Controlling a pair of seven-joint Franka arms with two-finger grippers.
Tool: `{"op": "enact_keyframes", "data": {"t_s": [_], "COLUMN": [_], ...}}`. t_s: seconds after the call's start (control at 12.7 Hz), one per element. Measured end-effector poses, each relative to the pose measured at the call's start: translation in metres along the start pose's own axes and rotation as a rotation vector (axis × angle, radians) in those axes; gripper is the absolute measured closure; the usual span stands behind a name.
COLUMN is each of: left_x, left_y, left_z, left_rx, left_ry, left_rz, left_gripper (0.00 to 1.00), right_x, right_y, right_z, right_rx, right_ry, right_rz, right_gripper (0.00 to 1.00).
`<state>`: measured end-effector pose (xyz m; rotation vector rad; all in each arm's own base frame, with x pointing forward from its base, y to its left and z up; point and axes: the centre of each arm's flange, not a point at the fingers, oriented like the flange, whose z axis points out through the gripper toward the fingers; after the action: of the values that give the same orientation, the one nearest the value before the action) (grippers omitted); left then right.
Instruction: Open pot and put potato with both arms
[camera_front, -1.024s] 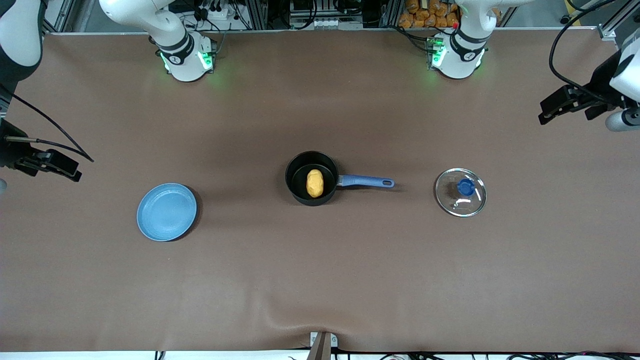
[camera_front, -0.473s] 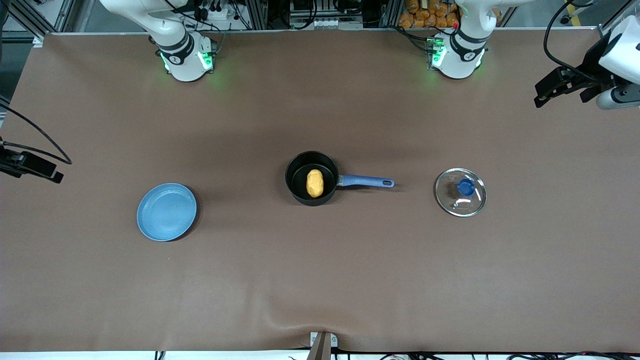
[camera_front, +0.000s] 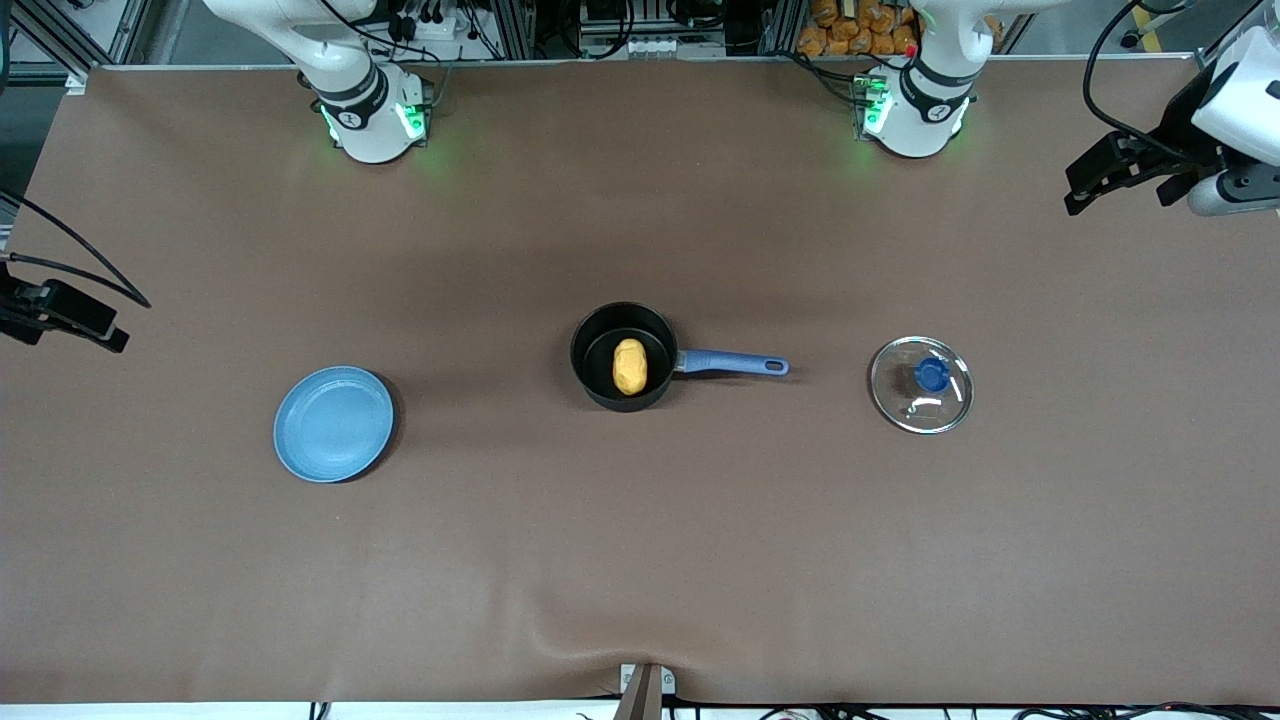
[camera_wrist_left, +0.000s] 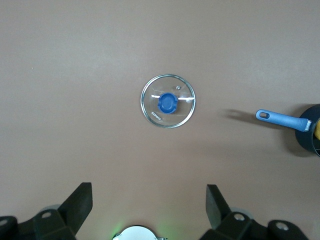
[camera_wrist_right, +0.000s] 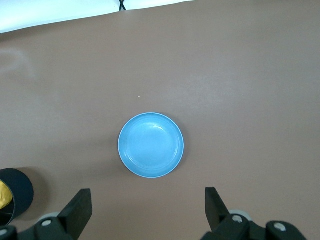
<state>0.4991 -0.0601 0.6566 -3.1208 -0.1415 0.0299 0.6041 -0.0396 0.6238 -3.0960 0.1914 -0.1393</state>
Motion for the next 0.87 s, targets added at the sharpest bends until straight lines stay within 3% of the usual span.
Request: {"op": "enact_keyframes", "data": {"t_s": [0.87], "left_x": [0.0024], "left_y": [-0.0104], "left_z": [-0.0028], "left_rx": [-0.007], "left_ry": [0.009], "left_rz": [-0.015], "left_gripper": [0.00], "right_x": [-0.0009], "right_y": [-0.0011], "right_z": [0.0037], "right_rx": [-0.005], "right_ry": [-0.011], "right_rz": [-0.047], "right_gripper": [0.00]}}
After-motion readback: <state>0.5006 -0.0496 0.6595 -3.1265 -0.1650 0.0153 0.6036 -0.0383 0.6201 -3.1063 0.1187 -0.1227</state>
